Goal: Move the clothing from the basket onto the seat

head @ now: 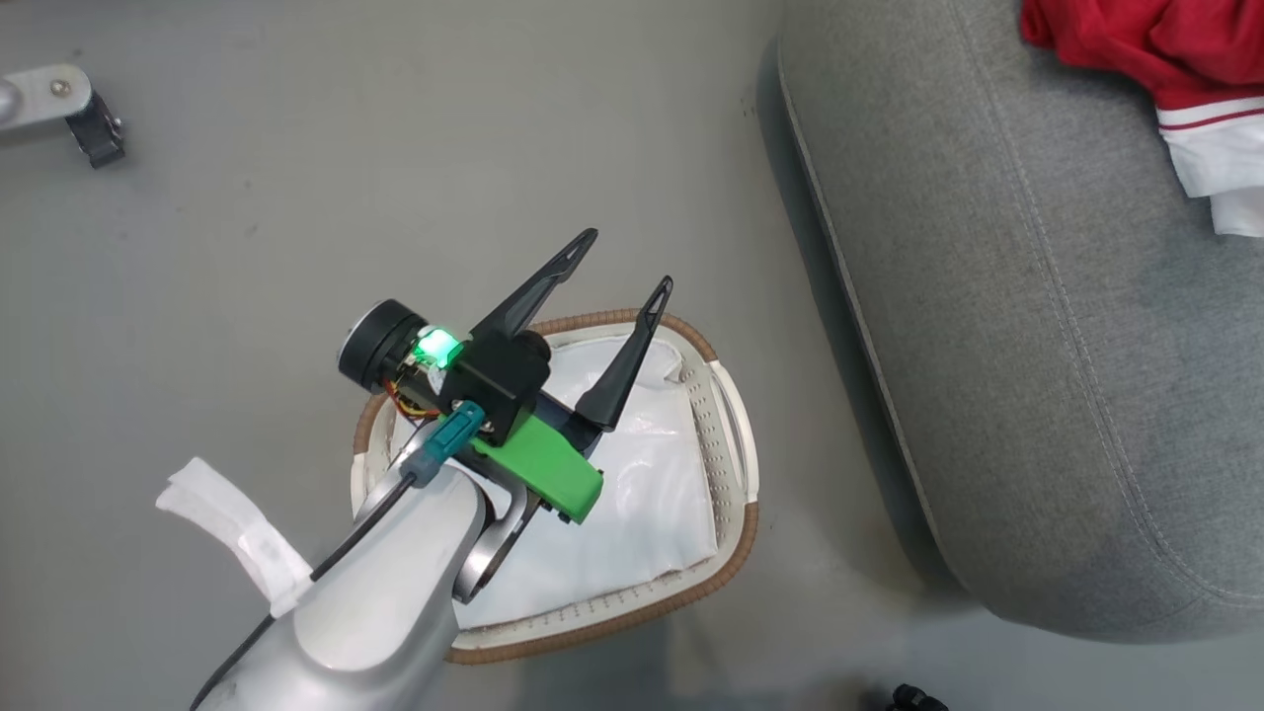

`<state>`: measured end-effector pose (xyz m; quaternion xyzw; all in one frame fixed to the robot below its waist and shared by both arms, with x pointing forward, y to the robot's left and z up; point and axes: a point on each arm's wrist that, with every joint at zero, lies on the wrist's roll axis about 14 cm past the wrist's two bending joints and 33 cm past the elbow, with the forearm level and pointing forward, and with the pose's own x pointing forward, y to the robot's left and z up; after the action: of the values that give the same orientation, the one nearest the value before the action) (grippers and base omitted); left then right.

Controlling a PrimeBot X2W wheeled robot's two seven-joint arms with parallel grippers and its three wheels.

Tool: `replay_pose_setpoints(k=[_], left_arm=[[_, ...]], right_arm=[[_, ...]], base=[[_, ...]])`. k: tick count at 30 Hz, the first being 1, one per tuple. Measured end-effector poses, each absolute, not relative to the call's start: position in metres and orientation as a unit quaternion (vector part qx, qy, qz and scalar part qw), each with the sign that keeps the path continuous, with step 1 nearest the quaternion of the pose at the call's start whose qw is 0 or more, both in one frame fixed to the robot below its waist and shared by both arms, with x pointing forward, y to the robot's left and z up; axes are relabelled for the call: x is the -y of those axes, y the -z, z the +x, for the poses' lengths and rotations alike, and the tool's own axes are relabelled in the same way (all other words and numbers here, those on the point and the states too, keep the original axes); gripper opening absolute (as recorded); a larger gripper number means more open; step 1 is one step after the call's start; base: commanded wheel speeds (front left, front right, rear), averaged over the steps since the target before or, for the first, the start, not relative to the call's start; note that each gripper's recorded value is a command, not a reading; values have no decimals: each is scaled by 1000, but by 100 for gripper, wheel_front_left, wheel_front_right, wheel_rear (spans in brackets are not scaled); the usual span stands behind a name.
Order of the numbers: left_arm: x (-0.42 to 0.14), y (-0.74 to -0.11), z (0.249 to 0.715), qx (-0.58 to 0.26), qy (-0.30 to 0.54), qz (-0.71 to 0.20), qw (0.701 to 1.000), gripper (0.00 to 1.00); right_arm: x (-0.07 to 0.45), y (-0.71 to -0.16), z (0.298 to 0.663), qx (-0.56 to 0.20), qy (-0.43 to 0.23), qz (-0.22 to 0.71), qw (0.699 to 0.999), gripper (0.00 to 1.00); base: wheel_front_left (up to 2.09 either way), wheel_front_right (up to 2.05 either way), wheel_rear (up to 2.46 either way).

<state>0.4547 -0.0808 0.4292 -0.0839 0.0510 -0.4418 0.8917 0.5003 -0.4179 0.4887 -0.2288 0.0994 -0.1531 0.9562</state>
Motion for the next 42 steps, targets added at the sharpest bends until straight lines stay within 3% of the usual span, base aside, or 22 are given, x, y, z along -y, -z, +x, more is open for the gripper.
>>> replay_pose_setpoints(k=[11, 17, 29, 42], left_arm=[[18, -486, 460, -3, 318, -122, 940, 100], [-46, -498, 453, 13, 217, -120, 969, 100], [-156, -490, 404, 8, 40, -125, 991, 100], [-169, -471, 361, -18, 17, -143, 989, 100]], right_arm=[[374, -573, 510, 19, 113, -208, 971, 100], [305, -592, 517, 81, 63, -140, 985, 100], [193, -558, 471, 88, -22, -13, 996, 100], [159, -514, 406, 38, -63, 33, 997, 100]], base=[[0, 0, 0], [0, 0, 0], [0, 0, 0], [0, 0, 0]])
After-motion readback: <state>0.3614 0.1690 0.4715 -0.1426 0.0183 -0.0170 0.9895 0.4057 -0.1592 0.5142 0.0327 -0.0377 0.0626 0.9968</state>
